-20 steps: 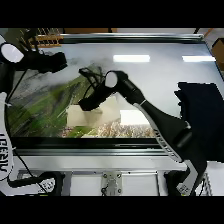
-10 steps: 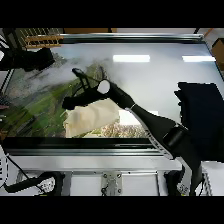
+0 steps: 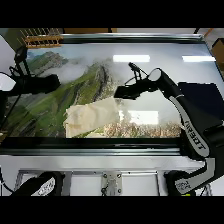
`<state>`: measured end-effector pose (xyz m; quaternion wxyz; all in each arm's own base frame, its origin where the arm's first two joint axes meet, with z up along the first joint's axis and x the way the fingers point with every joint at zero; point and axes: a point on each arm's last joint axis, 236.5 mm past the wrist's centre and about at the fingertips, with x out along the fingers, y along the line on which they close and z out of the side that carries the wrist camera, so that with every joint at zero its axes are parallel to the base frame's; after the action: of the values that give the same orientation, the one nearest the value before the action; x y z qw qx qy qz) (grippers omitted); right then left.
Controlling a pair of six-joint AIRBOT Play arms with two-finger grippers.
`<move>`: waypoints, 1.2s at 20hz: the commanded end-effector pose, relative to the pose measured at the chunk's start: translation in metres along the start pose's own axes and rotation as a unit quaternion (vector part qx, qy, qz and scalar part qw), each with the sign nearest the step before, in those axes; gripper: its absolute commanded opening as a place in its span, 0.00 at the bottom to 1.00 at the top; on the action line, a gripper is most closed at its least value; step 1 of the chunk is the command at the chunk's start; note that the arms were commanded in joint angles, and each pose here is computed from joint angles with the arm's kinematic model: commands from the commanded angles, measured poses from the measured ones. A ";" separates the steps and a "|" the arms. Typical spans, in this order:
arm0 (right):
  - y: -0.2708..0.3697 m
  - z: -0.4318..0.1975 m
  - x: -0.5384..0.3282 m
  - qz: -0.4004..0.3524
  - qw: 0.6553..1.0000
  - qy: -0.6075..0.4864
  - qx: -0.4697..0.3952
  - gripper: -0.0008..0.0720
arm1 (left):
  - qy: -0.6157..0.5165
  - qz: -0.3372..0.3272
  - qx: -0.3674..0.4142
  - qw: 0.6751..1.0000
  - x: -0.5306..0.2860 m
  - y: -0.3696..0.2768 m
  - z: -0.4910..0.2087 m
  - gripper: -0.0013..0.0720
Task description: Fold the clothes and pants, and hang the long-sleeved shirts on hangers.
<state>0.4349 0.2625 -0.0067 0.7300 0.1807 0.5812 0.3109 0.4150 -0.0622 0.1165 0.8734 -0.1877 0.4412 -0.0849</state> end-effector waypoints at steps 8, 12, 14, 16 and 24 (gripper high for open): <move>-0.006 -0.045 0.091 0.101 0.992 0.013 0.069 1.00 | 0.014 -0.001 -0.014 1.000 0.012 0.005 -0.038 0.02; 0.030 -0.052 0.111 0.118 0.993 0.009 0.027 0.76 | 0.014 -0.001 -0.015 1.000 0.012 0.005 -0.038 0.03; 0.039 -0.057 0.109 0.130 0.991 0.021 0.000 0.03 | 0.015 -0.001 -0.015 1.000 0.012 0.005 -0.038 0.02; 0.041 -0.048 0.086 0.134 0.990 0.031 -0.016 0.03 | 0.019 0.000 -0.015 1.000 0.012 0.005 -0.041 0.03; -0.077 0.055 -0.188 -0.097 0.980 -0.137 0.107 0.03 | 0.020 -0.001 -0.015 1.000 0.012 0.005 -0.041 0.03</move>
<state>0.4685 0.1823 0.0506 0.7636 0.2224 0.5467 0.2620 0.3897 -0.0715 0.0834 0.8612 -0.2005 0.4598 -0.0818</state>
